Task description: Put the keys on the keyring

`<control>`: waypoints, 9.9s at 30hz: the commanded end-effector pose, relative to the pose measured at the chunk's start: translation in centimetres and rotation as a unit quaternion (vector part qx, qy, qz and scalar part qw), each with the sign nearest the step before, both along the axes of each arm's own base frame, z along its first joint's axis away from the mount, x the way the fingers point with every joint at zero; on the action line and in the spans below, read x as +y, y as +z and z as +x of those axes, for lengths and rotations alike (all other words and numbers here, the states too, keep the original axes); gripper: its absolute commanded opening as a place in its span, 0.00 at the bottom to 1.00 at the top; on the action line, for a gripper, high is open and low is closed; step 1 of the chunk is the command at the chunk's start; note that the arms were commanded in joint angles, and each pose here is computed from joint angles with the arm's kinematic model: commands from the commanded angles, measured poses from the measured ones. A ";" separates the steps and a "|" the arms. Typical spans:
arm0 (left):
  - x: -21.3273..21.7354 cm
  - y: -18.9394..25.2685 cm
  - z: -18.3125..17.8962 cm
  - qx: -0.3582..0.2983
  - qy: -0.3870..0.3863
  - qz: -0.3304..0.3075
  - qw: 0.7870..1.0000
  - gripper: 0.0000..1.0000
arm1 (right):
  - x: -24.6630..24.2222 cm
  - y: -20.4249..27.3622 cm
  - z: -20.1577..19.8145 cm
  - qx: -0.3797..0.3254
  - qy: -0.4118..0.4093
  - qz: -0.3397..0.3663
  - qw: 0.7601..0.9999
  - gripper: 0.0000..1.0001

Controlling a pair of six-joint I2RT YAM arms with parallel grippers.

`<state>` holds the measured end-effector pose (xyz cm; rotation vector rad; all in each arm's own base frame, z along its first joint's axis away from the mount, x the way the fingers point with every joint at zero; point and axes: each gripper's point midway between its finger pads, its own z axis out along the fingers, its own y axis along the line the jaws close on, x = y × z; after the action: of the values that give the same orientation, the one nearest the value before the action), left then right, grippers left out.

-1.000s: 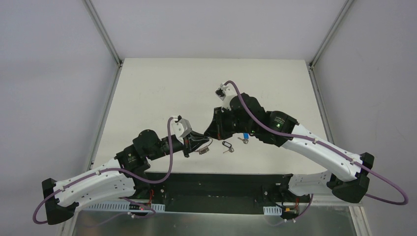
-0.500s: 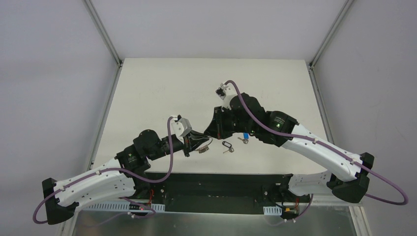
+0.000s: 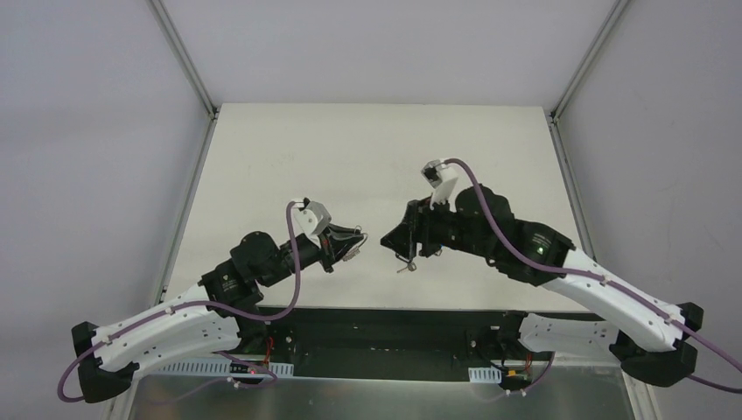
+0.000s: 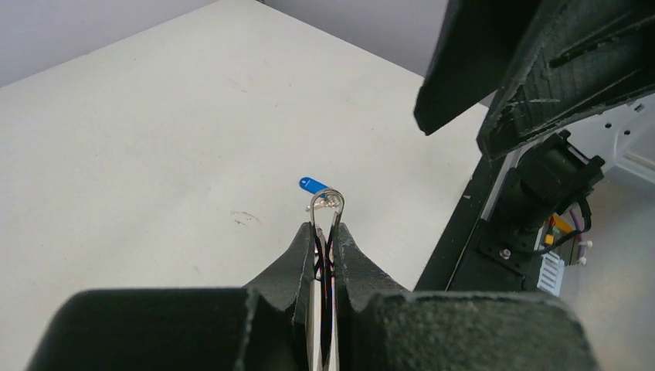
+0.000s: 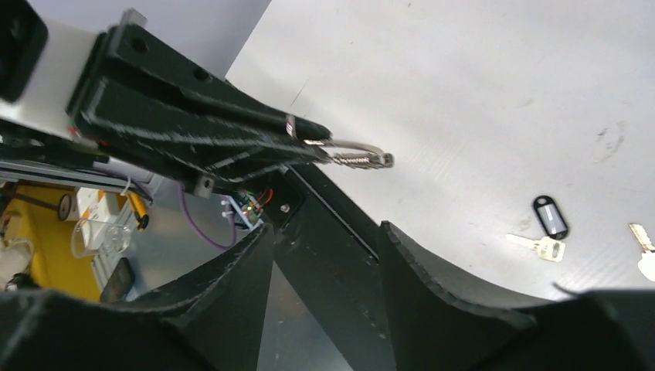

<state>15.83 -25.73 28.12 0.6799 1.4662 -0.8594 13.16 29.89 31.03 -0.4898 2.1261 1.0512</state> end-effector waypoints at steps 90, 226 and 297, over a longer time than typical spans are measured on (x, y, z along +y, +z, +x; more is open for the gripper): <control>14.6 -3.5 4.8 0.099 0.373 0.040 0.922 0.99 | 17.6 -22.4 16.0 0.076 -0.169 0.006 0.983 0.02; -1.8 0.0 -3.5 -0.005 -0.128 -0.033 0.991 1.00 | -3.7 -8.8 -3.9 0.196 0.048 -0.290 0.936 0.00; -4.4 -1.4 -6.5 -0.157 -0.272 0.022 0.949 0.15 | 1.3 -4.3 -4.7 0.324 0.126 -0.257 0.902 0.00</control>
<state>10.43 -30.07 23.93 1.2408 1.1159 -1.0248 8.15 31.19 25.98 -0.7853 3.0548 0.8426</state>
